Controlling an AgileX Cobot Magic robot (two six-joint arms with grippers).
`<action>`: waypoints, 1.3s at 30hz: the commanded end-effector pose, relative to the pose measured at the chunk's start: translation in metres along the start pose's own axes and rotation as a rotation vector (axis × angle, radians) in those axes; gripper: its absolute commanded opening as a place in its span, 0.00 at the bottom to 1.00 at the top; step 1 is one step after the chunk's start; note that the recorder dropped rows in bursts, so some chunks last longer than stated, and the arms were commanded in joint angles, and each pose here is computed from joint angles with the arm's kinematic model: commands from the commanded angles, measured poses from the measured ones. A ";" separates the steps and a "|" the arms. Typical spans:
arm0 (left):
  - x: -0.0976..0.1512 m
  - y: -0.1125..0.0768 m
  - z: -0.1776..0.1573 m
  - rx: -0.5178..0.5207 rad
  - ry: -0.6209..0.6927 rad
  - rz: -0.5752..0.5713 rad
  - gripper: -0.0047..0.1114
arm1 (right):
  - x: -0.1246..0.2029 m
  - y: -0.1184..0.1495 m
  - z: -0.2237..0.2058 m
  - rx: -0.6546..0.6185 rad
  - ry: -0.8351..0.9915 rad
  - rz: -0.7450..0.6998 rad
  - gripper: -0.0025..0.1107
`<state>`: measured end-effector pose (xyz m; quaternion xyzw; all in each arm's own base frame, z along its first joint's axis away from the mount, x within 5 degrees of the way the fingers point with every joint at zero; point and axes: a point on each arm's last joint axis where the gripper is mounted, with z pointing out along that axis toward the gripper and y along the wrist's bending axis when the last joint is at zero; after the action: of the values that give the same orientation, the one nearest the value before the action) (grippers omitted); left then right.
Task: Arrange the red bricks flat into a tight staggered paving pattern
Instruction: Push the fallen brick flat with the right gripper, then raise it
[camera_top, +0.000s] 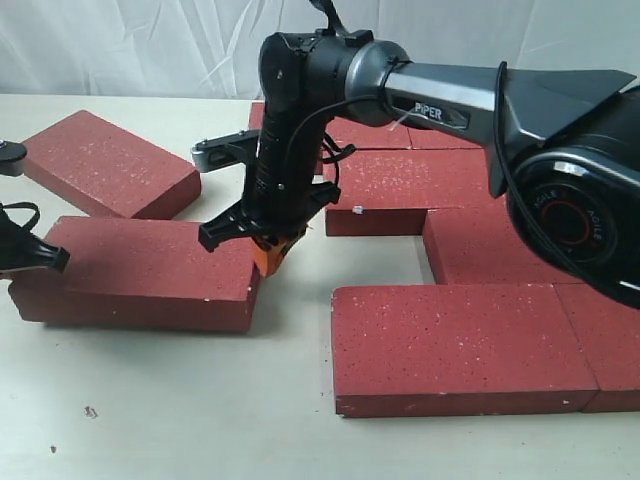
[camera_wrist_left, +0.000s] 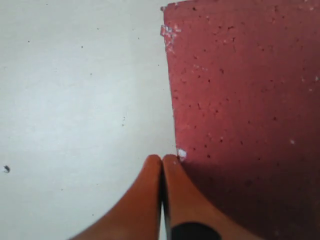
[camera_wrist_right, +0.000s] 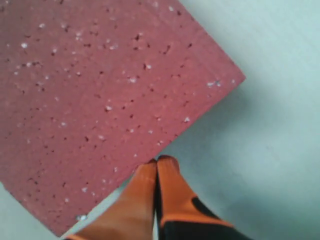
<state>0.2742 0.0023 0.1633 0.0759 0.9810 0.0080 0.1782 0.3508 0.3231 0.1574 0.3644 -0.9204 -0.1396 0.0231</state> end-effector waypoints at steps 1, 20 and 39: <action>0.001 0.003 0.001 -0.043 0.008 0.026 0.04 | -0.002 0.006 -0.005 -0.008 -0.035 -0.013 0.02; -0.005 0.012 0.012 -0.146 -0.048 0.010 0.04 | 0.009 0.001 -0.090 0.110 -0.208 0.011 0.02; -0.017 0.007 0.021 -0.080 -0.176 -0.084 0.04 | 0.039 -0.052 -0.158 0.087 -0.364 0.177 0.02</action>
<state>0.2977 0.0076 0.1499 0.0367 0.9634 0.0393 0.2625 0.3811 0.2240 0.2980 0.2590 -0.9417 -0.1539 -0.1495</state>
